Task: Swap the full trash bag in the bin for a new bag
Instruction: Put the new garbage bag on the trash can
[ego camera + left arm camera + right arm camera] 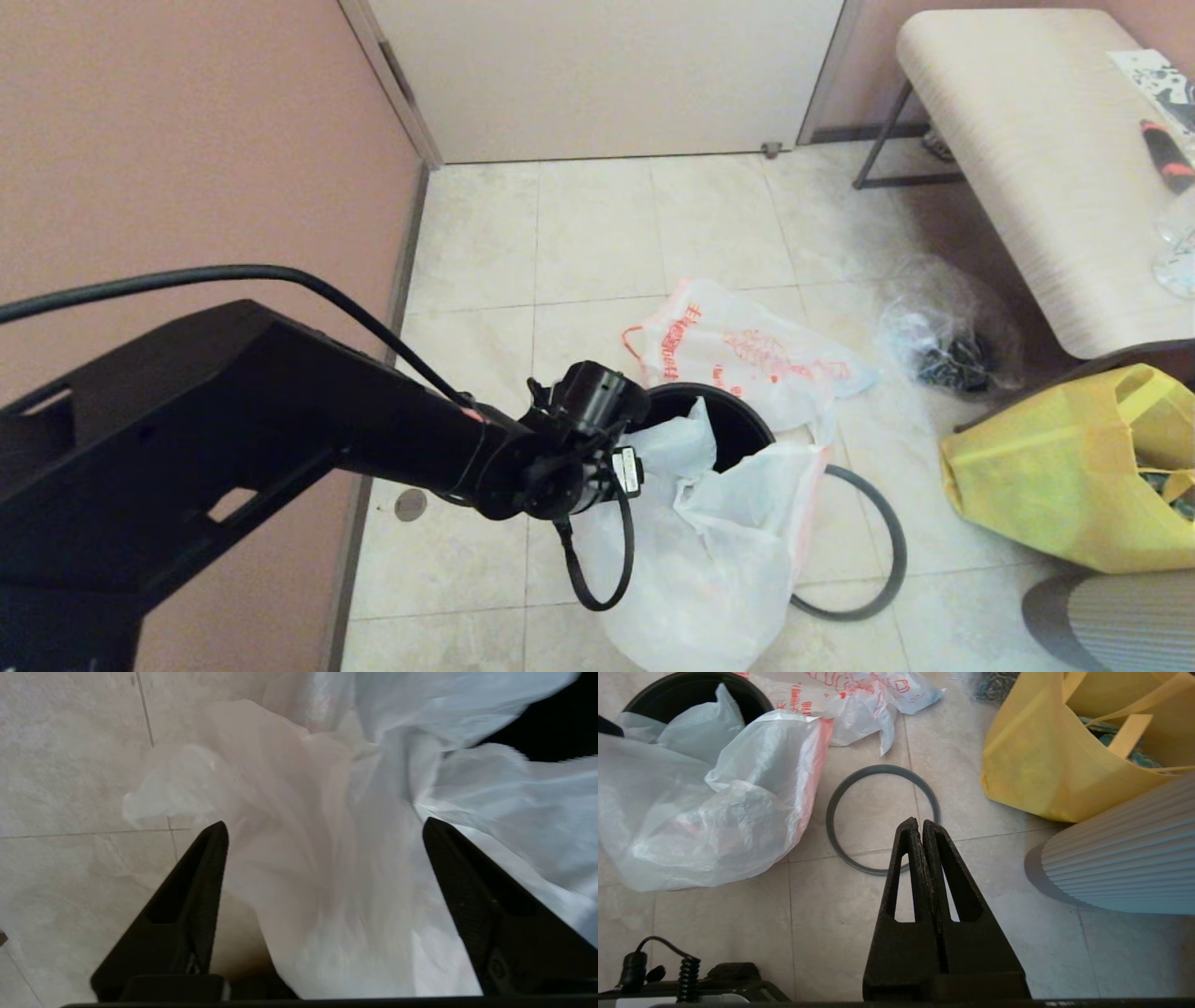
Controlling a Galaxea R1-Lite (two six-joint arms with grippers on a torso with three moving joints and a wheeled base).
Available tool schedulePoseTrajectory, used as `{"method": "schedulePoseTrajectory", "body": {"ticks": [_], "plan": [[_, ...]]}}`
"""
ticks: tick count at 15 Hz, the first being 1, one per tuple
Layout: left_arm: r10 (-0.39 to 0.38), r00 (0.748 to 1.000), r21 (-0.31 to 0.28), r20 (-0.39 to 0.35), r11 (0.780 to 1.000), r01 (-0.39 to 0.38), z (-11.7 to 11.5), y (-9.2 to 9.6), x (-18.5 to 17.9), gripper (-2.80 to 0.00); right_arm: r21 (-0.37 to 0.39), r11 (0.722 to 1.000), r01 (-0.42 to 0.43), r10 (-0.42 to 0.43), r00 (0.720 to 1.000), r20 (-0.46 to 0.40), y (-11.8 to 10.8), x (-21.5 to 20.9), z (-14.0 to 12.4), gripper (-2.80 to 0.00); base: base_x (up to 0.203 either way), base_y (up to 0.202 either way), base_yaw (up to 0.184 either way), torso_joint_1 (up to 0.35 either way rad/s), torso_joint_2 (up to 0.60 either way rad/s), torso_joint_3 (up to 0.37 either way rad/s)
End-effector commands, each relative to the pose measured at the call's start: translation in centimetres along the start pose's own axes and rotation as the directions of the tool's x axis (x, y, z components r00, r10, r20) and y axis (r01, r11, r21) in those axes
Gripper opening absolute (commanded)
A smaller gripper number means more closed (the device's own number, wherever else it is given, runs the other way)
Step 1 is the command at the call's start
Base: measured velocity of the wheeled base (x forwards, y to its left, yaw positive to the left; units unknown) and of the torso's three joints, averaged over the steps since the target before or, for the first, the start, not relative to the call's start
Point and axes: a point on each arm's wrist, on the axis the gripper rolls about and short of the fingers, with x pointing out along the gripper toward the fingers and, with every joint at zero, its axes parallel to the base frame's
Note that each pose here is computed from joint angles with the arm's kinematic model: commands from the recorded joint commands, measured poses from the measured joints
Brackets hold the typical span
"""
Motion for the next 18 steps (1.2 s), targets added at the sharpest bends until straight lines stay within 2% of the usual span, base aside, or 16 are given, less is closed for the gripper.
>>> {"method": "schedulePoseTrajectory", "body": {"ticks": [1, 2, 13, 15, 18], "plan": [[0.022, 0.999, 0.006, -0.023, 1.000, -0.022, -0.7, -0.1, 1.6, 0.00, 0.000, 1.000, 0.000, 0.000, 1.000, -0.002, 0.0, 0.0, 0.0, -2.80, 0.000, 0.000, 0.000, 0.000, 0.00, 0.000], [0.023, 1.000, 0.004, -0.022, 1.000, -0.023, -0.6, 0.0, 1.6, -2.80, 0.000, 1.000, 0.000, 0.000, 1.000, -0.002, 0.0, 0.0, 0.0, -2.80, 0.000, 0.000, 0.000, 0.000, 0.00, 0.000], [0.016, 1.000, -0.003, -0.011, 1.000, -0.016, -0.2, 0.2, 0.6, -2.80, 0.000, 1.000, 0.000, 0.000, 1.000, -0.002, 0.0, 0.0, 0.0, -2.80, 0.000, 0.000, 0.000, 0.000, 0.00, 0.000], [-0.014, 1.000, -0.006, 0.000, 1.000, 0.014, 0.4, 0.0, -1.2, -2.80, 0.000, 1.000, 0.000, 0.000, 1.000, -0.002, 0.0, 0.0, 0.0, -2.80, 0.000, 0.000, 0.000, 0.000, 0.00, 0.000], [-0.104, 0.994, 0.011, -0.033, 0.994, 0.104, 0.2, -1.5, -5.0, -2.80, 0.000, 1.000, 0.000, 0.000, 1.000, -0.002, 0.0, 0.0, 0.0, -2.80, 0.000, 0.000, 0.000, 0.000, 0.00, 0.000]]}}
